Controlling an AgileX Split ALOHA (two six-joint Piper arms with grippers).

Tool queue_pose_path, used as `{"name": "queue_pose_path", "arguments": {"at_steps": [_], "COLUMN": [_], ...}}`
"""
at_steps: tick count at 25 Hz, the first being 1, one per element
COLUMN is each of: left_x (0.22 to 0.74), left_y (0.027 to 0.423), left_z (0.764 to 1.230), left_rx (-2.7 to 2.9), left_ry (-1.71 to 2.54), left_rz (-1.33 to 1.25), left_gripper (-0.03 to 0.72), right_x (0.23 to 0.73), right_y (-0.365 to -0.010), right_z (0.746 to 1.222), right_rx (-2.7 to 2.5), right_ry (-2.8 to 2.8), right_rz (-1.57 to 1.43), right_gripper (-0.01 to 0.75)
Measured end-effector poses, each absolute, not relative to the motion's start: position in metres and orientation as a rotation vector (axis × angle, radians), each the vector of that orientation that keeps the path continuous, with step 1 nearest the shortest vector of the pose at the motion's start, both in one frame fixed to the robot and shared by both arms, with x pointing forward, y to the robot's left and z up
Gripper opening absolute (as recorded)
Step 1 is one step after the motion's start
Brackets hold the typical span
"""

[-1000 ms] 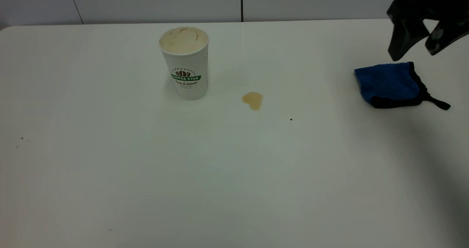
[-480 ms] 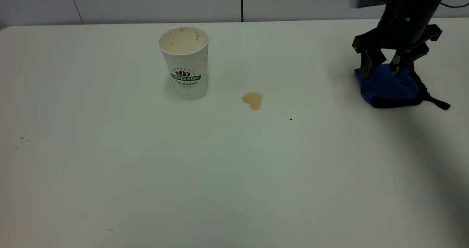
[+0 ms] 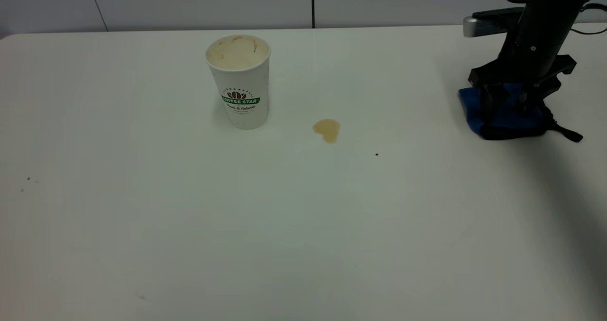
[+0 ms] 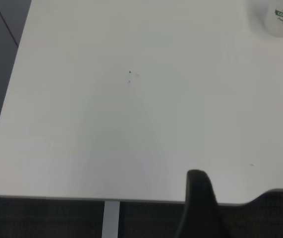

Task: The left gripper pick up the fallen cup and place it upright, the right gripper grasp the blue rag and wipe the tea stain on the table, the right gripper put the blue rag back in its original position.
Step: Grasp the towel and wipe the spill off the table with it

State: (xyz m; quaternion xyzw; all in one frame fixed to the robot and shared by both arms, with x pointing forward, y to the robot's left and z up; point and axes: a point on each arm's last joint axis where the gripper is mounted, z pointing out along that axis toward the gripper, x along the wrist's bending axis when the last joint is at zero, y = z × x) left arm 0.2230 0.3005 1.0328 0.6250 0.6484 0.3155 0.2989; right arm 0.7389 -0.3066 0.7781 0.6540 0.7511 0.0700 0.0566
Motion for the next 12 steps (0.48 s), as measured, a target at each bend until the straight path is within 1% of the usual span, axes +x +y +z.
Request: {"name": "queue_pose_path", "arguments": {"at_steps": [2, 3, 5, 6, 8, 9, 10, 11, 12], "left_x": [0.223, 0.223, 0.223, 0.223, 0.223, 0.223, 0.223, 0.223, 0.223], "left_y": [0.3005, 0.3005, 0.3005, 0.3005, 0.3005, 0.3005, 0.3005, 0.3005, 0.3005], "left_z": [1.0328, 1.0328, 1.0328, 1.0328, 1.0328, 1.0328, 1.0328, 1.0328, 1.0328], "left_rx": [1.66, 1.66, 1.66, 1.66, 1.66, 1.66, 1.66, 1.66, 1.66], "left_ry": [1.722, 1.722, 1.722, 1.722, 1.722, 1.722, 1.722, 1.722, 1.722], "left_rz": [0.838, 0.838, 0.838, 0.838, 0.838, 0.838, 0.838, 0.838, 0.838], "left_gripper": [0.529, 0.529, 0.529, 0.529, 0.529, 0.529, 0.529, 0.529, 0.529], "right_x": [0.7391, 0.7396, 0.7397, 0.7397, 0.7397, 0.7396, 0.7394, 0.7391, 0.7386], "right_y": [-0.3067, -0.3068, -0.3068, -0.3068, -0.3062, -0.3055, -0.3047, -0.3035, -0.302], "right_z": [0.7772, 0.7775, 0.7771, 0.7769, 0.777, 0.777, 0.7771, 0.7773, 0.7774], "right_rx": [1.985, 1.983, 1.982, 1.982, 1.992, 2.004, 2.014, 2.026, 2.042], "right_ry": [2.281, 2.281, 2.281, 2.282, 2.278, 2.276, 2.277, 2.282, 2.288], "right_rz": [0.208, 0.208, 0.207, 0.207, 0.216, 0.225, 0.233, 0.244, 0.259], "right_gripper": [0.616, 0.598, 0.519, 0.449, 0.274, 0.17, 0.103, 0.073, 0.063]}}
